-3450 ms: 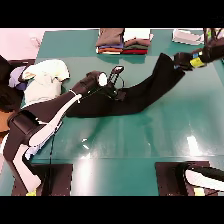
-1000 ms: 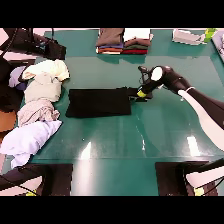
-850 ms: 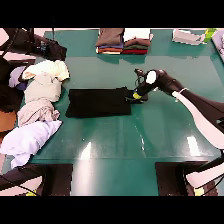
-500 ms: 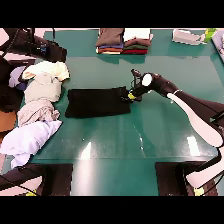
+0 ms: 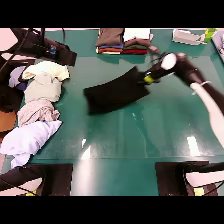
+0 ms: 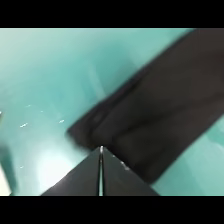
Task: Fold the shirts.
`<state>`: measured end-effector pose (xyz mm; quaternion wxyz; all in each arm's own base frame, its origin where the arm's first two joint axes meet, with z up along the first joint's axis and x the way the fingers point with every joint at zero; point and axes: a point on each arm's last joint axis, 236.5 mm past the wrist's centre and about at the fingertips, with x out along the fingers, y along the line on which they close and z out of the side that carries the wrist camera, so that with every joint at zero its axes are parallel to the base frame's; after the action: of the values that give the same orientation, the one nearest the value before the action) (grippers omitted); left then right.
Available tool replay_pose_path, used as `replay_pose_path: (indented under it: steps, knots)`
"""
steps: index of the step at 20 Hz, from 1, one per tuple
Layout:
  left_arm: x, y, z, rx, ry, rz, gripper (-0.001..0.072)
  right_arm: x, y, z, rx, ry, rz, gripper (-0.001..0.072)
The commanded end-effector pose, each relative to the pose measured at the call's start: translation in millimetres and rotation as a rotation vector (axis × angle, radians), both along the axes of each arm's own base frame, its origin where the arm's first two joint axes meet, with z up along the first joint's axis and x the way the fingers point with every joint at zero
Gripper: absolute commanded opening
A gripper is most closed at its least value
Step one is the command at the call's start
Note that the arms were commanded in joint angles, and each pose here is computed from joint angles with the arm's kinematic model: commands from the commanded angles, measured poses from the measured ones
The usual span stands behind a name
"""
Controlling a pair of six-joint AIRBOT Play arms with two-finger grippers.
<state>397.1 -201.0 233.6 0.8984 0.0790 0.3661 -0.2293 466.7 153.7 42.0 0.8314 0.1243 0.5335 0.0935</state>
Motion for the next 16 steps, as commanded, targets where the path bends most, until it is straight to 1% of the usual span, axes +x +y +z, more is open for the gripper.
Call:
replay_pose_path:
  steps: [1, 3, 5, 7, 9, 12, 14, 16]
  knots:
    - [-8, -16, 0, -0.001, -0.002, -0.040, 0.0024, -3, -119, 46, -0.135, -0.044, -0.172, 0.0016]
    - [-8, -16, 0, -0.003, 0.001, -0.041, 0.0024, -16, -195, 65, -0.181, -0.056, -0.310, 0.0017]
    - [-8, -17, 0, -0.006, 0.001, -0.039, 0.0024, -36, -266, 80, -0.200, -0.066, -0.448, 0.0017]
    - [-8, -17, 1, -0.011, 0.002, -0.034, 0.0023, -68, -335, 87, -0.209, -0.059, -0.618, 0.0017]
    - [-8, -17, 1, -0.013, 0.001, -0.033, 0.0023, -107, -383, 79, -0.210, -0.026, -0.758, 0.0016]
    - [-7, -17, 1, -0.025, 0.006, -0.020, 0.0024, -174, -426, 52, -0.185, 0.045, -0.960, 0.0016]
    - [-7, -18, 2, -0.032, 0.002, -0.017, 0.0024, -213, -436, 36, -0.168, 0.074, -1.065, 0.0016]
    - [-6, -18, 3, -0.034, -0.003, -0.017, 0.0024, -241, -431, 18, -0.153, 0.116, -1.113, 0.0016]
